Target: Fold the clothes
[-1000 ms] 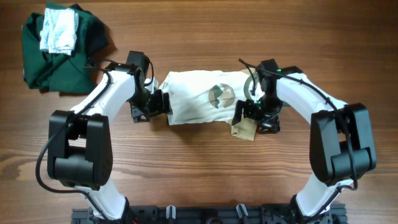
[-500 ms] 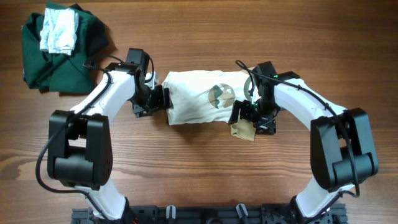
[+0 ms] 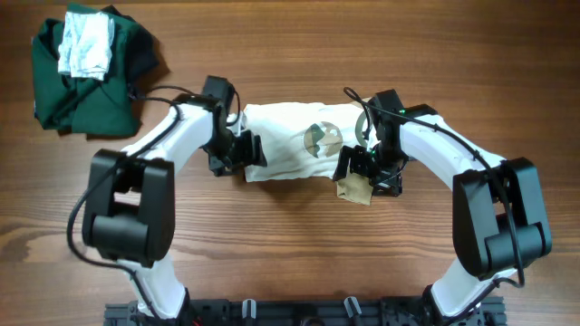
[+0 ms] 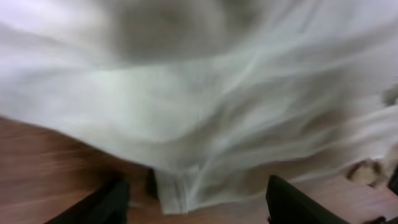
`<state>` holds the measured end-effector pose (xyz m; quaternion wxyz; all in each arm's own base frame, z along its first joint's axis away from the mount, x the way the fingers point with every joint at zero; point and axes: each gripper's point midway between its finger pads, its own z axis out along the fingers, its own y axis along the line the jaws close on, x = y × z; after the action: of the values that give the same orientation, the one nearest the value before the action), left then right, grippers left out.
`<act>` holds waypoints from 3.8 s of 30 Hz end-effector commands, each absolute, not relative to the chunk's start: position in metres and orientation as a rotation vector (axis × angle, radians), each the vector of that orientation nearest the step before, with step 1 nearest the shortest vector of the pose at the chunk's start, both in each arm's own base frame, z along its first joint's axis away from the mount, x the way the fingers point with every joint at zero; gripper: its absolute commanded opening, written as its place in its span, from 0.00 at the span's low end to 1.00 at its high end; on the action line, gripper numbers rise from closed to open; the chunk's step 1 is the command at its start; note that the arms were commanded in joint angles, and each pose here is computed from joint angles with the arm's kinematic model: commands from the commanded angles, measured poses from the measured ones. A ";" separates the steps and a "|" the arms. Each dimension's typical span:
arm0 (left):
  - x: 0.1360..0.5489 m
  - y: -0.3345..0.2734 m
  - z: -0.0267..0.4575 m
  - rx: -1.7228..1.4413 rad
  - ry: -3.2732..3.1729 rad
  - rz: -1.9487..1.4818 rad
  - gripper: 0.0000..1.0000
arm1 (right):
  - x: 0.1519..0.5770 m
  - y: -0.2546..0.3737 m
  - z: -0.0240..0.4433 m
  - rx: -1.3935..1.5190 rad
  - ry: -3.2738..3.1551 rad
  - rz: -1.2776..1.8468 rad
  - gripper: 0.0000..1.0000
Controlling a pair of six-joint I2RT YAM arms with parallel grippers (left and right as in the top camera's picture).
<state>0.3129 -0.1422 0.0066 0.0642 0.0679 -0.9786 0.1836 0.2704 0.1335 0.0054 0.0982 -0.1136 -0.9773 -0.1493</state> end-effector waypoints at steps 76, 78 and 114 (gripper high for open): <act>0.359 -0.115 0.066 0.166 -3.338 0.399 0.06 | 0.360 0.159 0.075 -0.335 -3.211 -0.973 0.04; 0.364 -0.116 0.067 0.165 -3.356 0.405 0.06 | 0.362 0.159 0.077 -0.331 -3.220 -0.984 0.04; 0.424 -0.130 0.035 0.150 -3.502 0.505 0.09 | 0.429 0.136 0.079 -0.441 -3.546 -0.863 0.04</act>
<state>0.4245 -0.1311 0.0477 -0.2053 0.0431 -0.9663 0.1488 0.4213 0.1401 0.0864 -0.2582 -0.1087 -0.9292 -0.2412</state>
